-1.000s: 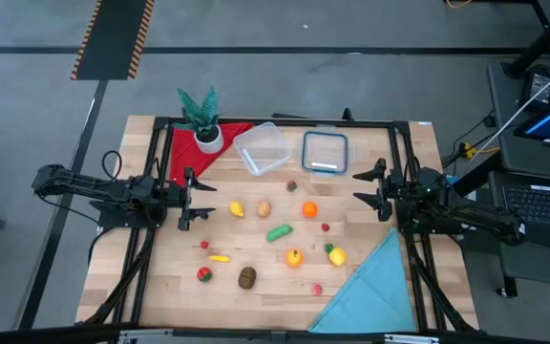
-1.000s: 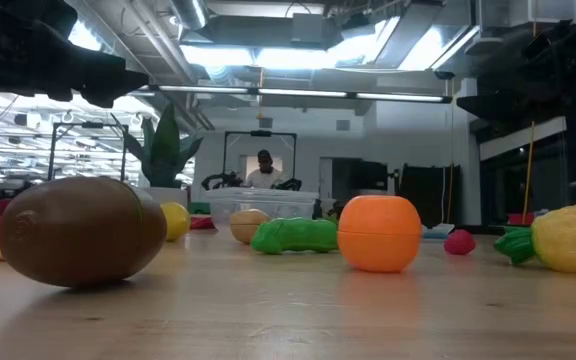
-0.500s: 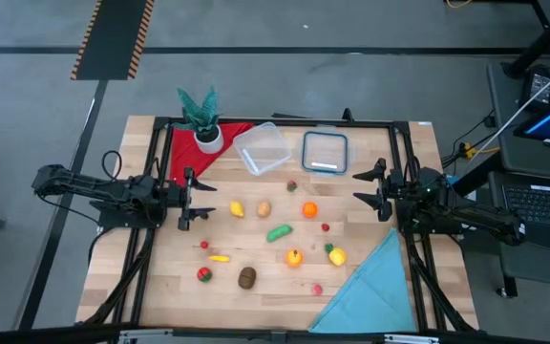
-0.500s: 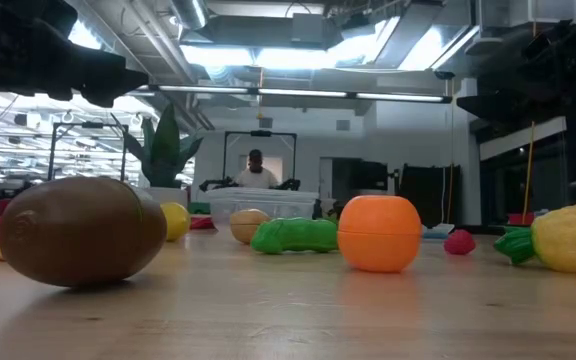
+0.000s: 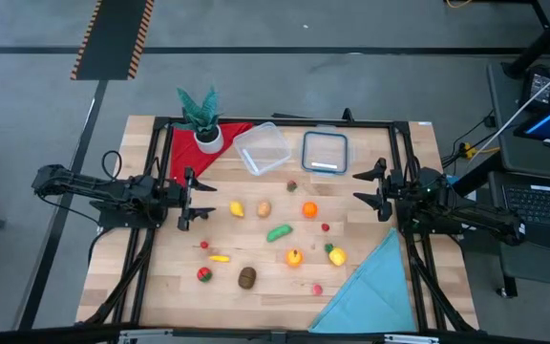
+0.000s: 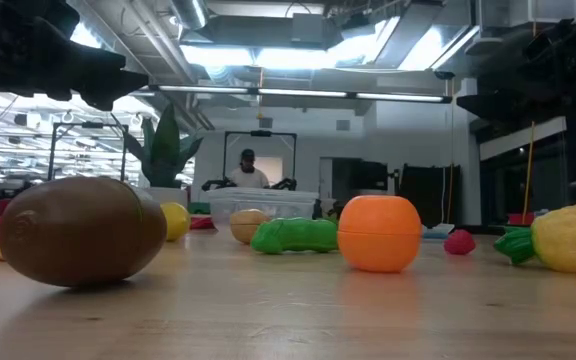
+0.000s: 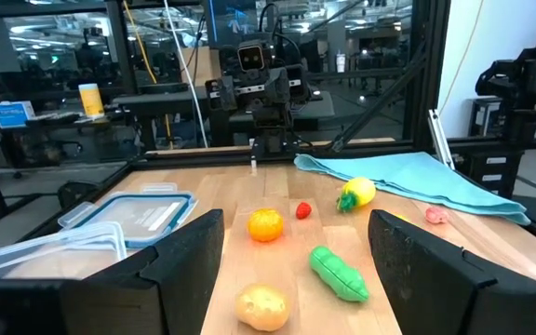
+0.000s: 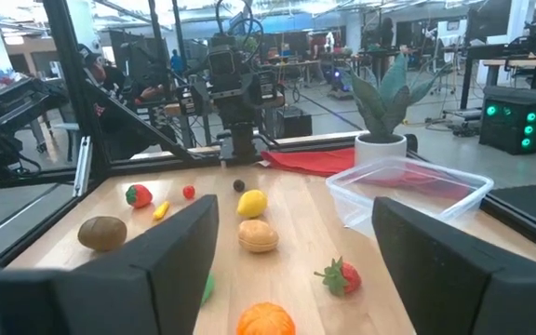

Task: Pick and placing Produce into tupperware
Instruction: Put the lemon into the transparent bin

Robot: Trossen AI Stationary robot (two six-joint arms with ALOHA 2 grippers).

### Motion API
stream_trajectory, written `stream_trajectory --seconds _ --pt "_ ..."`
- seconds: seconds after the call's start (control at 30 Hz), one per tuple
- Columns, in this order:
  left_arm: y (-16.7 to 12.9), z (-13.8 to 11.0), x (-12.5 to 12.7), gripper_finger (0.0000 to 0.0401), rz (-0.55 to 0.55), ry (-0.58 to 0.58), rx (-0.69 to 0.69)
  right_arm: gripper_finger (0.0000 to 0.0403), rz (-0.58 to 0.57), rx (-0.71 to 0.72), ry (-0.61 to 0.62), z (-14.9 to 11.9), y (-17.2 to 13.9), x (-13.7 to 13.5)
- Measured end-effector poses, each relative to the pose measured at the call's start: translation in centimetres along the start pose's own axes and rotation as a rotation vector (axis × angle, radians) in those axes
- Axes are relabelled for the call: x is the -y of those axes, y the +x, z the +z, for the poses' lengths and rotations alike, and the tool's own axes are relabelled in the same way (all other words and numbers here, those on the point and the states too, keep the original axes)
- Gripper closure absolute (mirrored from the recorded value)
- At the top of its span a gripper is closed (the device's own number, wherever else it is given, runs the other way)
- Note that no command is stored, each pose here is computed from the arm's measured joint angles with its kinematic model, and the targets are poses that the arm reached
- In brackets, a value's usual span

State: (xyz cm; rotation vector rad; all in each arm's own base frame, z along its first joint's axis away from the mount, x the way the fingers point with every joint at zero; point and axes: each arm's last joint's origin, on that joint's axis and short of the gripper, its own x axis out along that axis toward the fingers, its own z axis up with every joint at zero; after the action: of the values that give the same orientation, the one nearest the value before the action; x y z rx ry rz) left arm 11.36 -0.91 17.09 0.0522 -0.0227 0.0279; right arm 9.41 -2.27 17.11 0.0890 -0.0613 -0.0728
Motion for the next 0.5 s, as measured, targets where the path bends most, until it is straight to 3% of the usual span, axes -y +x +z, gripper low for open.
stream_trajectory --seconds 0.2,0.37,0.5 --pt "0.00 0.01 -0.12 0.0140 0.039 -0.002 -0.001 0.0116 -0.002 -0.001 0.048 -0.01 0.00 0.01" --pt "-0.02 0.00 -0.32 0.0140 0.112 -0.098 0.001 0.0116 -0.036 0.001 0.054 -0.03 0.00 0.11" --pt "-0.03 0.01 -0.40 0.0140 0.138 -0.102 0.003 0.0116 -0.079 0.008 0.048 0.01 -0.01 0.23"
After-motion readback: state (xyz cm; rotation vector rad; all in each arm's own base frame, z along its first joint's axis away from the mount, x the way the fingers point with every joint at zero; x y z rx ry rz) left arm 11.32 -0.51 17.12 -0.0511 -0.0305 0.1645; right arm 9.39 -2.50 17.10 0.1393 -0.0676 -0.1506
